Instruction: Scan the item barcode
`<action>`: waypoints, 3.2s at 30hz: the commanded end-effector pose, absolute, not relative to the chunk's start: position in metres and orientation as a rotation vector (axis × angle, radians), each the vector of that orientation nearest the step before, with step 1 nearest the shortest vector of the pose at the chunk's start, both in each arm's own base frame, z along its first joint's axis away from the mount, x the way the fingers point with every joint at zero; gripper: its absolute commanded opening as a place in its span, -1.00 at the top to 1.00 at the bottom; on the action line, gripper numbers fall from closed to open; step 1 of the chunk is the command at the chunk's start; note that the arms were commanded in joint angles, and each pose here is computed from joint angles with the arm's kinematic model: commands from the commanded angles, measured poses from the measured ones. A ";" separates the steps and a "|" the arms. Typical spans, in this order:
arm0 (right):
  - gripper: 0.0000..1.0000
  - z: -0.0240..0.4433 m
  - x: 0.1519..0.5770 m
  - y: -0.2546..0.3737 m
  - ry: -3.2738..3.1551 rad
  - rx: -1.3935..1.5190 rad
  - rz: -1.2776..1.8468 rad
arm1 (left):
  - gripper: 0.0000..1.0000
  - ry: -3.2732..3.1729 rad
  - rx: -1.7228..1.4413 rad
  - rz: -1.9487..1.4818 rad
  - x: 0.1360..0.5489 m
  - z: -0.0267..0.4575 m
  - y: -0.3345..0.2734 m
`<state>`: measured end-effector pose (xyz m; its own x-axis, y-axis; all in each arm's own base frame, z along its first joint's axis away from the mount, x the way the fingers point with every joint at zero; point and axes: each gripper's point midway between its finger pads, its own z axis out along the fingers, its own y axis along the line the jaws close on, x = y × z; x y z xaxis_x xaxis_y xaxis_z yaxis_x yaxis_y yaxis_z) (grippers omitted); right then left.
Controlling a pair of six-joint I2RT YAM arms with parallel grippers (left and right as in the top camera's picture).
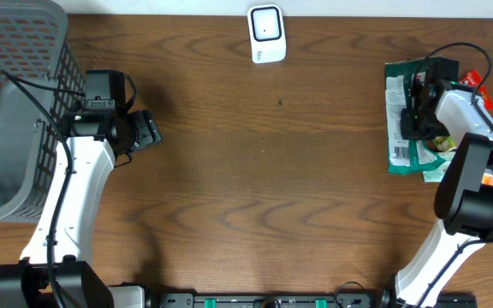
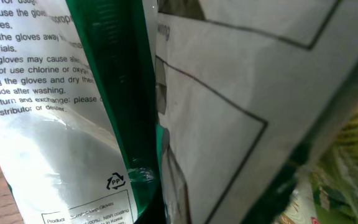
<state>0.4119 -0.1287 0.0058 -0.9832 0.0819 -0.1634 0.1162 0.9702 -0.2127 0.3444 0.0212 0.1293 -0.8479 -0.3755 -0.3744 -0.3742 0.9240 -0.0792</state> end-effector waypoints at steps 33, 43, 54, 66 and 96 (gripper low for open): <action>-0.99 0.125 0.421 -0.112 2.828 0.123 -0.225 | -0.68 2.687 -0.548 0.008 0.346 0.131 0.023; -0.99 0.125 0.421 -0.112 2.828 0.123 -0.224 | -0.69 2.687 -0.548 0.008 0.346 0.131 0.023; -0.99 0.125 0.421 -0.112 2.829 0.123 -0.224 | -0.69 2.687 -0.549 0.008 0.346 0.131 0.023; -0.99 0.125 0.421 -0.112 2.829 0.123 -0.225 | -0.68 2.687 -0.548 0.008 0.346 0.131 0.023; -0.99 0.374 0.335 -0.078 2.177 0.088 -0.296 | -0.69 2.687 -0.548 0.008 0.346 0.131 0.023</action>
<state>0.3599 -0.0835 0.3389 -0.6626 -0.0304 -0.7483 0.1575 0.9712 -0.1789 0.3444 0.0213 0.1293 -0.8478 -0.3754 -0.3745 -0.3743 0.9239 -0.0788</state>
